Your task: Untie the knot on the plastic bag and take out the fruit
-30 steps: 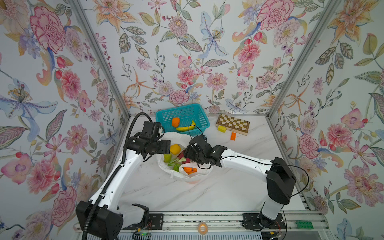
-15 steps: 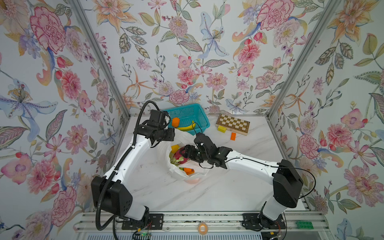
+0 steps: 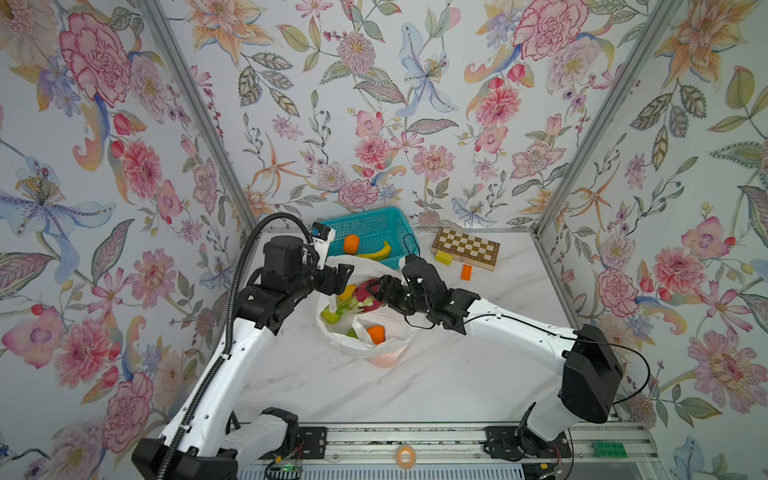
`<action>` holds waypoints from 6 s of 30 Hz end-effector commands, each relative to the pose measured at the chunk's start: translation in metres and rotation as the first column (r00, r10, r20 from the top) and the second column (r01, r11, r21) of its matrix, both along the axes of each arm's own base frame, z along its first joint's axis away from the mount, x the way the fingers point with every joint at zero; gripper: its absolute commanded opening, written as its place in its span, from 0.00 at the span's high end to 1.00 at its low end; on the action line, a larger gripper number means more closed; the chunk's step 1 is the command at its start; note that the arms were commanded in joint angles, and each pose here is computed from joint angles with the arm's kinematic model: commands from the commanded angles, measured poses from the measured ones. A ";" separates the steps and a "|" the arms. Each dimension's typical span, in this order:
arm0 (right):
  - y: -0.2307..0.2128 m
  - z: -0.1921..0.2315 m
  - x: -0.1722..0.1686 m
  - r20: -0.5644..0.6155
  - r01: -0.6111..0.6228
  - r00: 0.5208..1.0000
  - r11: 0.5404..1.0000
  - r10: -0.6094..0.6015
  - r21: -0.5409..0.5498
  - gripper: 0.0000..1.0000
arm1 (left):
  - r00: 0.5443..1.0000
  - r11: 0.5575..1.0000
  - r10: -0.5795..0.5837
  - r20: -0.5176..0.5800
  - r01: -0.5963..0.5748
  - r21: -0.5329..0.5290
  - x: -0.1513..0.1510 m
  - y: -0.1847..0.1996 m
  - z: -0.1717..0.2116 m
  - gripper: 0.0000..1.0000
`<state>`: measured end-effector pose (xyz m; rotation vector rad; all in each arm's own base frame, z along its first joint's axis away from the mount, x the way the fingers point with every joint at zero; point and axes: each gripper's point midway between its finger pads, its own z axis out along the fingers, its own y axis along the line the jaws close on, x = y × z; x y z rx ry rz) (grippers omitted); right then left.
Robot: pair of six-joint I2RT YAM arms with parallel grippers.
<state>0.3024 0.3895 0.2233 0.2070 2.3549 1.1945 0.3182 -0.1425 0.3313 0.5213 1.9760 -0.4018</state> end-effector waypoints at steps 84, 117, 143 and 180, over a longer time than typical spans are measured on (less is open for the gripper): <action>-0.105 0.068 0.014 -0.008 0.285 0.956 0.928 -0.292 0.239 0.01 | 0.942 0.968 -0.214 0.259 0.168 0.186 0.027 -0.063 0.018 0.48; -0.196 0.043 0.061 -0.124 0.394 0.918 0.904 -0.377 0.167 0.01 | 0.924 0.939 0.136 -0.358 -0.236 -0.251 0.307 -0.088 -0.130 0.53; -0.213 0.042 0.096 -0.173 0.341 0.934 0.925 -0.313 0.167 0.01 | 0.849 0.835 0.139 -0.510 -0.377 -0.401 0.353 -0.069 -0.242 0.05; -0.115 0.052 0.091 -0.109 0.045 0.994 0.990 -0.031 0.135 0.03 | 0.872 0.899 0.399 -0.285 -0.433 -0.068 0.095 0.048 -0.018 0.07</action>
